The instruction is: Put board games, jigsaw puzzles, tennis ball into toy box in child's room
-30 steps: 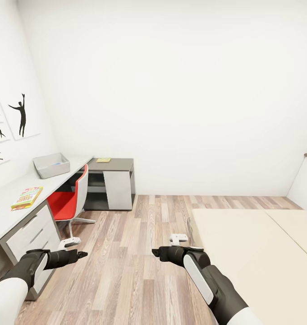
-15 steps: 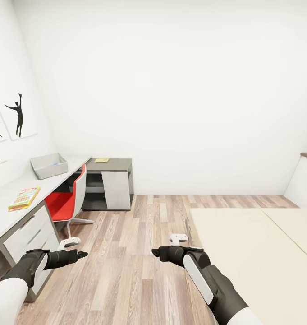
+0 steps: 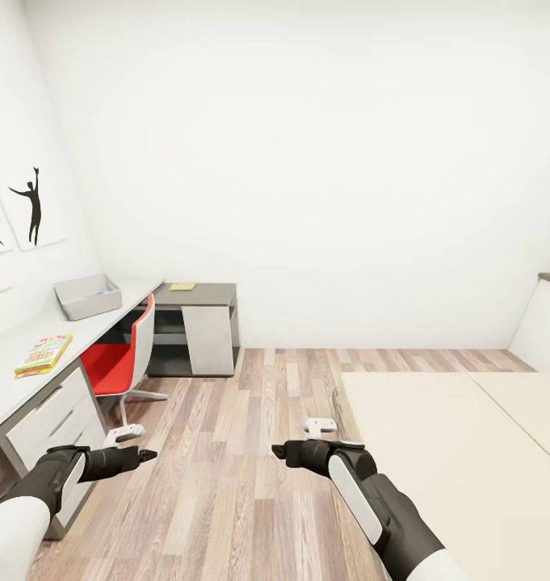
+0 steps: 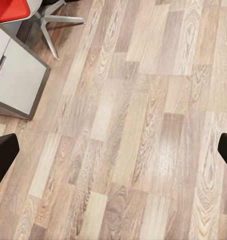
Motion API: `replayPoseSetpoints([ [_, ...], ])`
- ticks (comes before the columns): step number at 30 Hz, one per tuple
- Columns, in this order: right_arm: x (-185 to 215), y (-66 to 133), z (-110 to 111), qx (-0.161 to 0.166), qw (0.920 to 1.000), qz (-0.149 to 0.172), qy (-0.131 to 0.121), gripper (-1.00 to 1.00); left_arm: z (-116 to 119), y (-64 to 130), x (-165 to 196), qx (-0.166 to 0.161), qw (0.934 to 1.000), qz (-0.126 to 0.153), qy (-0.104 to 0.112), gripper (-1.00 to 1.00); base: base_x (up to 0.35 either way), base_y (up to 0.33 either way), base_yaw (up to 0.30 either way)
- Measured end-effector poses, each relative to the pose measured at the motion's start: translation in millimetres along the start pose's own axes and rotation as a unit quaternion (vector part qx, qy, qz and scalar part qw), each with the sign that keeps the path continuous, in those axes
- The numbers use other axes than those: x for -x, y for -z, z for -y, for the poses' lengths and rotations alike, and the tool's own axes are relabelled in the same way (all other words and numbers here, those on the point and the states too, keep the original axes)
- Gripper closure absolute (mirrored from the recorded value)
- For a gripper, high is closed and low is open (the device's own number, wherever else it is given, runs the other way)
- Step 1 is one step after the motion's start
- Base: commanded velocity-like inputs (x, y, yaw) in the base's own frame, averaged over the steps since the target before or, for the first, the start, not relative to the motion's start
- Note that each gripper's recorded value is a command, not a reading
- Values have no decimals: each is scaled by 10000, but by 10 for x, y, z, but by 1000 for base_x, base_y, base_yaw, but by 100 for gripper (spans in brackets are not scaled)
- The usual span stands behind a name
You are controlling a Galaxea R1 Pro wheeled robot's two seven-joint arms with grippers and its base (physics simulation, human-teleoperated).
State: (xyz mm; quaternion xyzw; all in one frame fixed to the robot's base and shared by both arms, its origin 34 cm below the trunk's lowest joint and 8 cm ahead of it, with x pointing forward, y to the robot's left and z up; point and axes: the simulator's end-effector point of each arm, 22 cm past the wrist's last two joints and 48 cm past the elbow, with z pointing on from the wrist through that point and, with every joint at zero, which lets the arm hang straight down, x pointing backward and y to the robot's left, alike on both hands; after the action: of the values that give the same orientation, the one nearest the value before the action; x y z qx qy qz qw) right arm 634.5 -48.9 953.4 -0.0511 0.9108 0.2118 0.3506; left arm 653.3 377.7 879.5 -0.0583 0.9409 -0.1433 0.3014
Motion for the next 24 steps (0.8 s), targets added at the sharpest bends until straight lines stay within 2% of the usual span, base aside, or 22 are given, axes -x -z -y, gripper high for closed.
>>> replayPoseSetpoints([
  [17,6,2,-4,3,10000,7,3,-100,0,0,0,0,10000,0,0,-100,-8,-2,0],
  [24,6,2,-5,3,10000,7,3,-100,0,0,0,0,10000,1,-1,-100,0,-153,0],
])
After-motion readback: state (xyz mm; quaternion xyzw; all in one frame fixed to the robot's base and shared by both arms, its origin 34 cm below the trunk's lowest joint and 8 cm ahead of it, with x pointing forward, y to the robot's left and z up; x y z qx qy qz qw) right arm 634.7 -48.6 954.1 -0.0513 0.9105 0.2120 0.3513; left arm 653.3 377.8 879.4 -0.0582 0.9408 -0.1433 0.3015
